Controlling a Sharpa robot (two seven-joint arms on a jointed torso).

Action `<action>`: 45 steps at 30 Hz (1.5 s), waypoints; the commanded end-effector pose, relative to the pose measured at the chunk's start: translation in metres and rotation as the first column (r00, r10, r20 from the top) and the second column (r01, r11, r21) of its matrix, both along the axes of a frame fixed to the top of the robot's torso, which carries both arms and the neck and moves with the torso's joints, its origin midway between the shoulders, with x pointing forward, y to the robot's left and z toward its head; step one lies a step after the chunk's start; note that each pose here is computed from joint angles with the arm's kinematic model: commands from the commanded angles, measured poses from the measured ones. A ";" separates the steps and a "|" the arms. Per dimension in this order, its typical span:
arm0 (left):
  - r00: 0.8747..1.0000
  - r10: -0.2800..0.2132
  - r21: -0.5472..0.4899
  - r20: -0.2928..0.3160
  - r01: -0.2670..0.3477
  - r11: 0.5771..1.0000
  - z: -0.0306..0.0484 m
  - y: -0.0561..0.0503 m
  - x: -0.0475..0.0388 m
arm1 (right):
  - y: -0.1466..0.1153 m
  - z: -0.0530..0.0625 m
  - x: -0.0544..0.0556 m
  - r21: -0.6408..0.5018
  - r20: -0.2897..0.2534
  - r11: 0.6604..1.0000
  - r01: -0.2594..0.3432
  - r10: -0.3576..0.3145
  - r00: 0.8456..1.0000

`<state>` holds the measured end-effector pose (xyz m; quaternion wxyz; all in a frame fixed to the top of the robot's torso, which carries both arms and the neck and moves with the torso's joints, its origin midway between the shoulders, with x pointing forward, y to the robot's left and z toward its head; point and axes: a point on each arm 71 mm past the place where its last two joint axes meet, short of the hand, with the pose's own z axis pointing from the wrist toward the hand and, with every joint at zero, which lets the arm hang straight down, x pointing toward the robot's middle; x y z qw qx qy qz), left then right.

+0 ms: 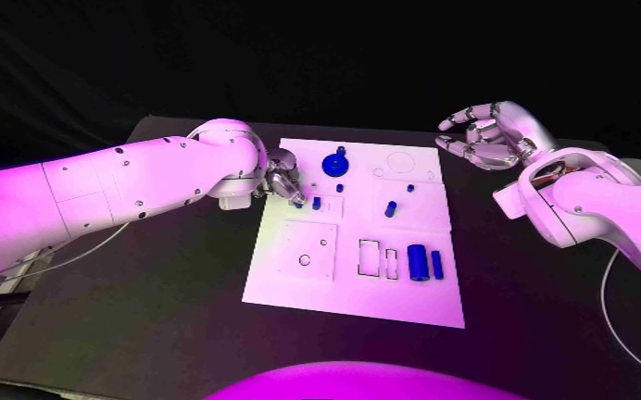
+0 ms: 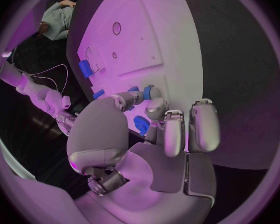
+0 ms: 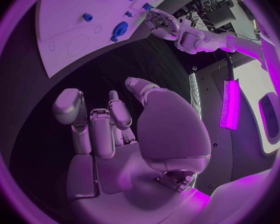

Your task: Assemble the parts on the task board

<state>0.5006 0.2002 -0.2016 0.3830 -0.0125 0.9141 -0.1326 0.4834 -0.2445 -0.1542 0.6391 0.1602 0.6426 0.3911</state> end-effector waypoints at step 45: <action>1.000 -0.011 0.022 -0.007 0.011 1.000 -0.0021 0.001 0.0007 | 0.001 0.000 -0.001 -0.003 0.001 1.000 -0.014 0.014 1.000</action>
